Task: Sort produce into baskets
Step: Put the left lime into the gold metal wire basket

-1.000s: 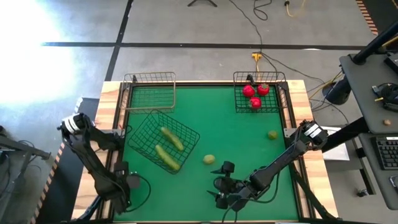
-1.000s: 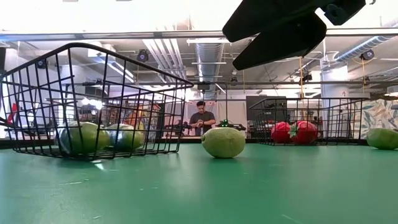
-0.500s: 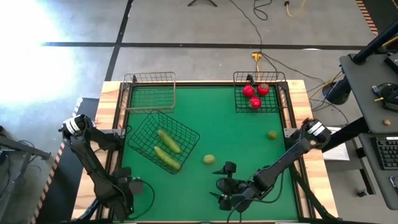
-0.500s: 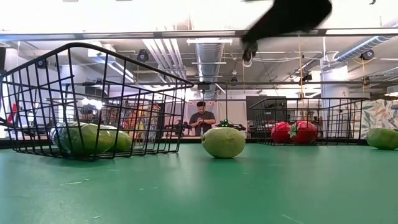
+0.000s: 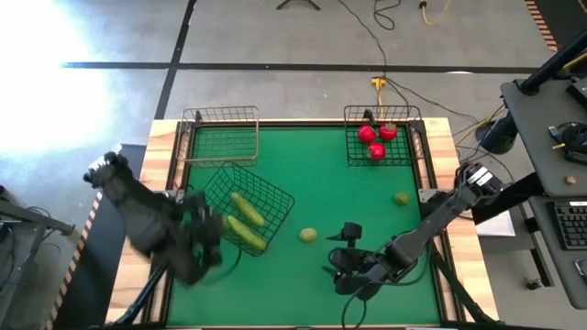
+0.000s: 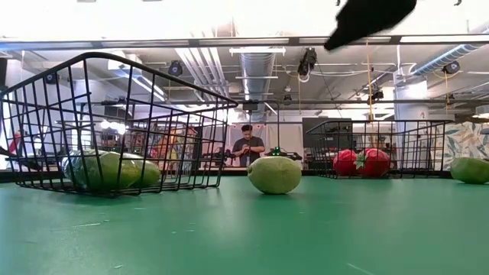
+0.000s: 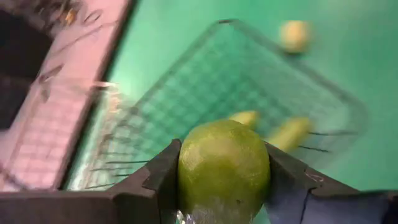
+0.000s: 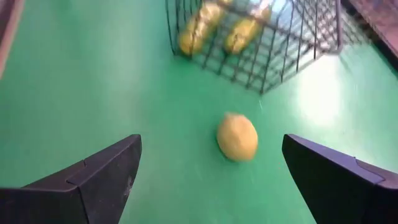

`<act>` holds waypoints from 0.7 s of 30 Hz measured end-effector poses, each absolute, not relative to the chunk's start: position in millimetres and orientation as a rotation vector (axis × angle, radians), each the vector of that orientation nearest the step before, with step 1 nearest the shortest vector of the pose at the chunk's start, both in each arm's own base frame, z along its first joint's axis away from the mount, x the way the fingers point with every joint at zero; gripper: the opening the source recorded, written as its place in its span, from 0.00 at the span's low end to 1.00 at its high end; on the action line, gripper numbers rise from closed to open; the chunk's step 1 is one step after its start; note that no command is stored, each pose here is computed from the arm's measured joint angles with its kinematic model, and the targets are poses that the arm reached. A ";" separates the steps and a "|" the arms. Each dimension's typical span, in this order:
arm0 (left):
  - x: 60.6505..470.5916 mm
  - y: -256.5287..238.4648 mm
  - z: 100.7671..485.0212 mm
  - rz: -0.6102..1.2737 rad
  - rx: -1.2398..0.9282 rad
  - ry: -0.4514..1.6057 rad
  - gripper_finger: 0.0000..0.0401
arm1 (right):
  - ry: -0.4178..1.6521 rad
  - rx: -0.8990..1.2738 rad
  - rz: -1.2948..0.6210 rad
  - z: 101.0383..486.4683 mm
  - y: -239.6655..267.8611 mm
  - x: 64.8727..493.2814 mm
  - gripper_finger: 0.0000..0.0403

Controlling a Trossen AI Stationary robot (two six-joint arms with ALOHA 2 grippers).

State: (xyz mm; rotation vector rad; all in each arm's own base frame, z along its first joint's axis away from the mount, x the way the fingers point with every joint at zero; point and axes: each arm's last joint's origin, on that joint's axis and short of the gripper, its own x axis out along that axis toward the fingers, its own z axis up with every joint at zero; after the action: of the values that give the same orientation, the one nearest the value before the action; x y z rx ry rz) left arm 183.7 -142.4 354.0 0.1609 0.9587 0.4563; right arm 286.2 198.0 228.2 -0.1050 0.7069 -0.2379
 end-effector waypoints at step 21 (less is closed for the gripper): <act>110.8 205.9 296.6 1.043 -0.846 0.884 0.38 | 0.784 -0.150 -0.228 181.1 168.2 299.2 0.95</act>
State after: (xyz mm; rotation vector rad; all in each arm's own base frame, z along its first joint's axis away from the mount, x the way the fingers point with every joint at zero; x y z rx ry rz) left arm 110.8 205.9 296.6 -0.8462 0.8835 1.0431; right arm 299.2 168.2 181.1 -0.1503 0.7844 -0.2278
